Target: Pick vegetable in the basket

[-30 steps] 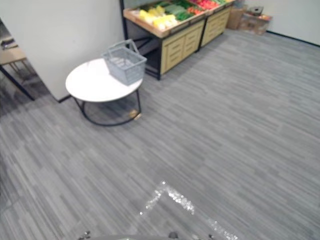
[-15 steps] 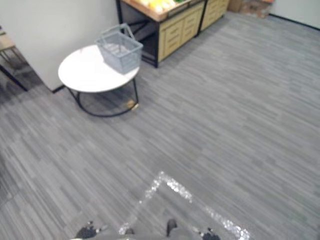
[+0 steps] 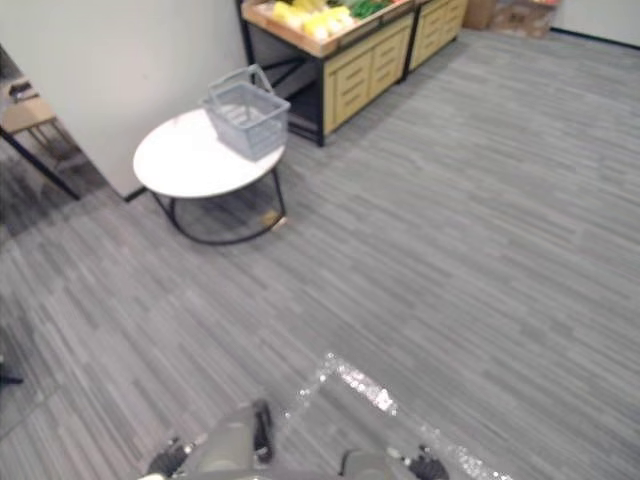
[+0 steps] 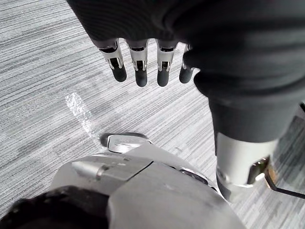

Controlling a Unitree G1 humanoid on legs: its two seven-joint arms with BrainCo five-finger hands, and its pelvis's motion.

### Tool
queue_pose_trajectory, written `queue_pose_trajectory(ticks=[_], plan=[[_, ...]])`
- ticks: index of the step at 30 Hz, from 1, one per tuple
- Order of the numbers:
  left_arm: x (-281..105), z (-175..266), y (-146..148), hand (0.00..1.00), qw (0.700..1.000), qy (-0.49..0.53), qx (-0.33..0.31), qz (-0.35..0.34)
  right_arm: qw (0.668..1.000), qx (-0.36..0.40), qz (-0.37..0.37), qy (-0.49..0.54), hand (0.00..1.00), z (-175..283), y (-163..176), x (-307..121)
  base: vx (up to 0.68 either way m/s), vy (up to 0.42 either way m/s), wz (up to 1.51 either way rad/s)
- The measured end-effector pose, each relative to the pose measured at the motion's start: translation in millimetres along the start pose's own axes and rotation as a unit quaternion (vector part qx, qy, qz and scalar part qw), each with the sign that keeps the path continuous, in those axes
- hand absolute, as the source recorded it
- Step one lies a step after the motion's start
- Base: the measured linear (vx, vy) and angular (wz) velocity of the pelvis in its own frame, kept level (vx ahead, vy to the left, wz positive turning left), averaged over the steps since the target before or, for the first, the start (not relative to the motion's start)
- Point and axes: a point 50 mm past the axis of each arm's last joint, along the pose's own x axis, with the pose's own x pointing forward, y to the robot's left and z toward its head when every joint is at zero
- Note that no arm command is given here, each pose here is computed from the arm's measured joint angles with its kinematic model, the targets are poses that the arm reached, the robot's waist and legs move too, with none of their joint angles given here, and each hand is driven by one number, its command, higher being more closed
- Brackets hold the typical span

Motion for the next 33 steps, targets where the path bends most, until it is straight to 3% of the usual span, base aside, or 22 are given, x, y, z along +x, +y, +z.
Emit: queue_pose_trajectory(ticks=[5,8,17,21,25,33], plan=[[-4,-14,4,0.0,1.0,0.02,-0.014,0.014,1.0,-0.015,0.004,-0.011,0.0,10,0,3,0.35,0.361,-0.3],[-2,-8,14,0.0,0.999,0.013,0.029,0.016,1.0,-0.008,0.021,-0.017,0.0,13,12,4,0.45,0.285,-0.12],[3,5,13,0.0,0.995,0.001,0.102,0.001,1.0,0.023,0.011,0.005,0.0,-5,6,0,0.46,0.2,-0.05],[7,24,-5,0.0,0.995,-0.029,0.096,-0.017,0.999,0.054,0.004,0.005,0.0,-8,5,-1,0.41,-0.053,0.05],[8,42,-48,0.0,0.995,-0.06,0.058,-0.061,0.998,0.062,0.001,-0.005,0.0,-7,5,-2,0.4,-0.219,0.53],[3,23,-70,0.0,0.995,-0.025,0.029,-0.091,0.999,0.025,0.004,-0.021,0.0,4,3,0,0.59,-0.366,0.24]])
